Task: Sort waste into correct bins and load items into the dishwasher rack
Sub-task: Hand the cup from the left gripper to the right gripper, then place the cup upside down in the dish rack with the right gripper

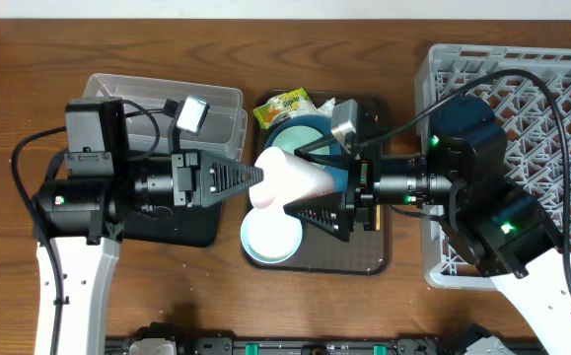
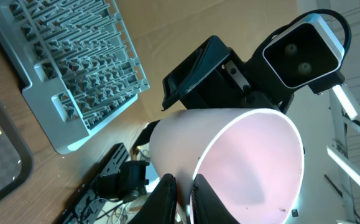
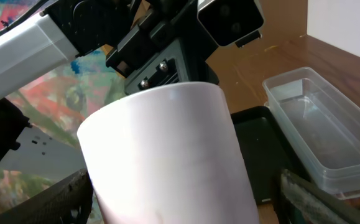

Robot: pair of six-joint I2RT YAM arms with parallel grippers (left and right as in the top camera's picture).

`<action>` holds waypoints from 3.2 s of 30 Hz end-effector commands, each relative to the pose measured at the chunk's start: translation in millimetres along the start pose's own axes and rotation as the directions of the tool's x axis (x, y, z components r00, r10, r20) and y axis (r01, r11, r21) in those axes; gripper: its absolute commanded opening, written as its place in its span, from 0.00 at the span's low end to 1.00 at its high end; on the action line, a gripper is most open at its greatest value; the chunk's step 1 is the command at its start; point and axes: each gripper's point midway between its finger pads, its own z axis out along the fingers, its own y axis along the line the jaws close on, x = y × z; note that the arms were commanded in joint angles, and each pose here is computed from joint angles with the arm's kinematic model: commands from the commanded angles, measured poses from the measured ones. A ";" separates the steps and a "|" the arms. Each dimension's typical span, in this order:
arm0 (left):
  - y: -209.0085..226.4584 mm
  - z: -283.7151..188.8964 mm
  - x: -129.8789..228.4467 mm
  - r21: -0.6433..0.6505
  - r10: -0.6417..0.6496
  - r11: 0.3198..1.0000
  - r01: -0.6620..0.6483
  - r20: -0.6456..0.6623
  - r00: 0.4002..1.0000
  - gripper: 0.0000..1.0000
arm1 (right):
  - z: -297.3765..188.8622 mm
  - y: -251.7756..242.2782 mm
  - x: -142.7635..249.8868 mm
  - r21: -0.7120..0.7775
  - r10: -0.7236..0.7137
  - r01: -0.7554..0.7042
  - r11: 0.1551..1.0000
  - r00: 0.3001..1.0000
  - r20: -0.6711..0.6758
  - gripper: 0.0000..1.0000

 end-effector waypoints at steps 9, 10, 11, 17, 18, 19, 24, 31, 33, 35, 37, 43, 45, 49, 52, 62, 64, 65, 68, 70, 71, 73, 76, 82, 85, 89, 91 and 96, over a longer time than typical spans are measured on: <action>-10.2 0.0 0.9 0.029 0.027 0.999 -0.027 -0.010 1.000 0.06 | -2.4 -8.4 -0.1 0.034 0.001 -0.001 0.999 1.000 0.002 0.99; -10.3 0.0 0.8 0.029 0.028 0.999 -0.028 -0.010 1.000 0.06 | -2.4 -8.4 -0.1 0.034 0.001 -0.001 0.999 1.000 0.002 0.99; -10.5 0.0 0.3 0.029 0.035 0.999 -0.034 -0.009 0.999 0.06 | -2.4 -8.4 -0.2 0.034 0.000 0.000 0.999 1.000 0.003 0.99; -10.7 0.0 -0.3 0.029 0.042 0.999 -0.041 -0.008 0.999 0.06 | -2.7 7.4 -6.4 -0.054 -0.040 0.041 0.998 0.999 0.020 0.93; -10.8 0.0 -0.6 0.029 0.045 0.999 -0.045 -0.008 0.999 0.06 | -2.8 9.3 -7.1 -0.065 -0.045 0.046 0.997 0.999 0.023 0.84; -10.9 0.0 -0.8 0.029 0.048 0.998 -0.048 -0.008 0.999 0.06 | -2.8 11.1 -7.5 -0.075 -0.048 0.050 0.996 0.999 0.024 0.78; -10.9 0.0 -1.0 0.029 0.050 0.998 -0.049 -0.008 0.999 0.06 | -3.5 18.7 -6.2 -0.119 -0.048 0.050 0.992 0.999 0.019 0.71; -11.6 0.0 -2.5 0.030 0.058 0.998 -0.058 -0.006 0.998 0.06 | -3.5 19.1 -5.7 -0.122 -0.046 0.048 0.991 0.999 0.017 0.84; -11.5 0.0 -2.6 0.030 0.056 0.998 -0.056 -0.006 0.998 0.06 | -3.5 19.1 -5.5 -0.122 -0.045 0.046 0.991 0.999 0.016 0.75; -11.6 0.0 -2.7 0.030 0.057 0.998 -0.057 -0.006 0.998 0.06 | -3.5 19.1 -5.0 -0.122 -0.042 0.044 0.992 0.999 0.014 0.69; -11.6 0.0 -2.7 0.030 0.058 0.998 -0.057 -0.006 0.998 0.06 | -3.5 19.1 -4.9 -0.123 -0.042 0.044 0.991 0.999 0.014 0.62; -11.6 0.0 -2.9 0.030 0.060 0.998 -0.060 -0.006 0.998 0.09 | -3.9 18.3 -5.7 -0.119 -0.046 0.047 0.992 0.999 0.017 0.51; -11.4 0.0 -3.1 0.028 0.068 0.997 -0.068 -0.005 0.998 0.51 | -7.0 13.4 -8.5 -0.092 -0.049 0.051 0.994 0.998 0.028 0.52; 4.0 -0.4 -9.5 -0.064 0.070 0.996 -0.068 0.026 0.997 0.80 | -28.8 1.6 -18.5 -0.001 -0.061 0.061 0.998 0.996 0.071 0.53; 23.4 -3.1 -17.5 -0.179 0.076 0.982 -0.063 0.065 0.995 0.84 | -59.7 -17.0 -20.9 0.154 -0.032 0.015 0.988 0.994 0.103 0.54; 106.2 -39.3 -4.3 -0.623 -0.010 0.777 0.090 0.131 0.991 0.89 | -228.9 -79.2 77.6 0.846 0.314 -0.459 0.272 0.873 0.373 0.54; 127.3 -58.7 4.0 -0.736 -0.041 0.662 0.142 0.154 0.987 0.89 | -258.4 -70.9 111.5 0.859 0.366 -0.510 0.045 0.809 0.461 0.53; 135.0 -67.7 7.2 -0.778 -0.048 0.608 0.158 0.162 0.986 0.89 | -271.4 -65.6 128.5 0.842 0.386 -0.534 -0.075 0.763 0.518 0.51; 149.4 -89.1 14.0 -0.857 -0.056 0.481 0.183 0.178 0.982 0.89 | -298.3 -48.5 169.3 0.786 0.420 -0.518 -0.337 0.664 0.618 0.49; 153.3 -96.4 15.9 -0.879 -0.056 0.438 0.188 0.182 0.982 0.89 | -307.4 -44.0 181.3 0.770 0.430 -0.484 -0.415 0.642 0.635 0.49; 153.8 -97.3 16.0 -0.882 -0.056 0.433 0.189 0.183 0.982 0.89 | -308.9 -44.2 183.6 0.770 0.437 -0.472 -0.429 0.638 0.634 0.49; 153.7 -97.2 16.0 -0.881 -0.055 0.433 0.188 0.182 0.982 0.89 | -309.1 -47.7 186.3 0.771 0.456 -0.459 -0.441 0.626 0.633 0.52; 153.7 -97.2 15.9 -0.881 -0.055 0.433 0.188 0.182 0.982 0.89 | -309.3 -55.6 189.9 0.774 0.485 -0.436 -0.458 0.607 0.629 0.54; 153.8 -97.3 15.9 -0.882 -0.055 0.433 0.188 0.182 0.982 0.89 | -323.3 -73.8 202.9 0.756 0.528 -0.363 -0.545 0.551 0.646 0.60; 153.7 -97.2 15.9 -0.881 -0.055 0.433 0.188 0.182 0.982 0.89 | -330.3 -85.5 212.2 0.745 0.560 -0.335 -0.576 0.503 0.659 0.61; 153.7 -97.2 15.9 -0.881 -0.055 0.433 0.188 0.182 0.982 0.89 | -334.0 -95.3 231.0 0.760 0.646 -0.313 -0.570 0.400 0.650 0.60; 153.8 -97.3 15.9 -0.882 -0.055 0.433 0.188 0.182 0.982 0.89 | -334.8 -99.0 236.9 0.766 0.675 -0.323 -0.556 0.362 0.643 0.62; 153.8 -97.3 15.9 -0.882 -0.055 0.433 0.188 0.182 0.982 0.89 | -312.7 -109.1 243.5 0.797 0.783 -0.435 -0.420 0.270 0.561 0.63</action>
